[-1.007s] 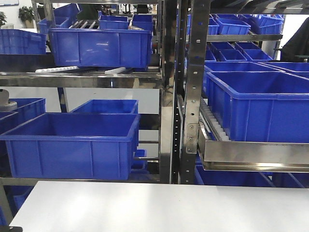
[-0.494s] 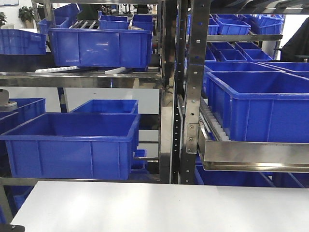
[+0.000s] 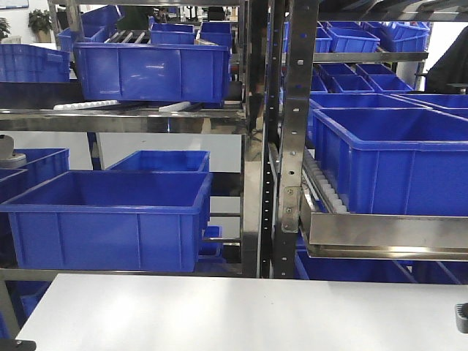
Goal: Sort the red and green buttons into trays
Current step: 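Lift both held buttons off the white table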
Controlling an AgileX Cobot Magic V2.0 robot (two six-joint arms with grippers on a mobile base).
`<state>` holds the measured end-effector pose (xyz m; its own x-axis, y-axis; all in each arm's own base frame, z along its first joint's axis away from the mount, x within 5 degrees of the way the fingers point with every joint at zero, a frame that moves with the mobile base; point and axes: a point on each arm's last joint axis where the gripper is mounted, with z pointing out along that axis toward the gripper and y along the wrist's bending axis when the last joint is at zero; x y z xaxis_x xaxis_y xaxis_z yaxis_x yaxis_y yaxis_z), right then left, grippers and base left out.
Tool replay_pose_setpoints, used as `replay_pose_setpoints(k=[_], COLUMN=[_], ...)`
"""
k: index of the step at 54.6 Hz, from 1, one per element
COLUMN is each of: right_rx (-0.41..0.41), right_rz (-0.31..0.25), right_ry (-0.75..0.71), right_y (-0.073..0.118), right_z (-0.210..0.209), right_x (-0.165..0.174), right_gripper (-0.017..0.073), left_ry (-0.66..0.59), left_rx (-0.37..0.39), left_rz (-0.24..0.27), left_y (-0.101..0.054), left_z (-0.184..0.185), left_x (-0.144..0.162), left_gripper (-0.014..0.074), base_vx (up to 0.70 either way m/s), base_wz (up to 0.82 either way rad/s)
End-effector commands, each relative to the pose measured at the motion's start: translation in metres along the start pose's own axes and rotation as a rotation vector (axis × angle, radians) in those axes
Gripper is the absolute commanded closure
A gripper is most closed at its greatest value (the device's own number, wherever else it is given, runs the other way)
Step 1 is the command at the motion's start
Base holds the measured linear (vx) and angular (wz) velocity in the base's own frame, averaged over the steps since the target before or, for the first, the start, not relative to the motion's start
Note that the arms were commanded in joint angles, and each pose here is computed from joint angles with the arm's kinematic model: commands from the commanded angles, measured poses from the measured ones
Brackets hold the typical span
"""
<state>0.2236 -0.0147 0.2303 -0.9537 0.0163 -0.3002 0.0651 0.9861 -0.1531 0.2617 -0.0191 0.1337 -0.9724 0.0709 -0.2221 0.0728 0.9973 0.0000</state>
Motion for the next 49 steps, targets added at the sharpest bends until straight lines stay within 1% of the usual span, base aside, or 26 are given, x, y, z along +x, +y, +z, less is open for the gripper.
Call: replay_pose_setpoints(k=[1,14,29,49], right_rx=[0.042,0.022,-0.003,-0.012], right_rz=[-0.02,-0.054,-0.053,-0.074], right_ry=[-0.009,0.022,0.112,0.196], right_y=[-0.005,0.001,0.007,0.014], right_z=[-0.001,0.021,0.045,0.081], right_x=[-0.011,-0.018,-0.018,-0.019], right_gripper=[0.0016,0.0016,0.0016,0.002], left_ry=[-0.08,-0.082,-0.094,-0.098], left_rx=[0.007,0.007,0.007,0.007], left_rz=[-0.013,-0.013,-0.013,-0.013], left_y=[-0.001,-0.001,-0.001,-0.001], left_z=[-0.013,-0.013,-0.013,-0.013], left_x=[-0.01,-0.011,-0.012,-0.012], left_gripper=[0.0599,0.0599,0.0599,0.0599], base_vx=[0.0,0.0,0.0,0.0], base_wz=[0.0,0.0,0.0,0.0])
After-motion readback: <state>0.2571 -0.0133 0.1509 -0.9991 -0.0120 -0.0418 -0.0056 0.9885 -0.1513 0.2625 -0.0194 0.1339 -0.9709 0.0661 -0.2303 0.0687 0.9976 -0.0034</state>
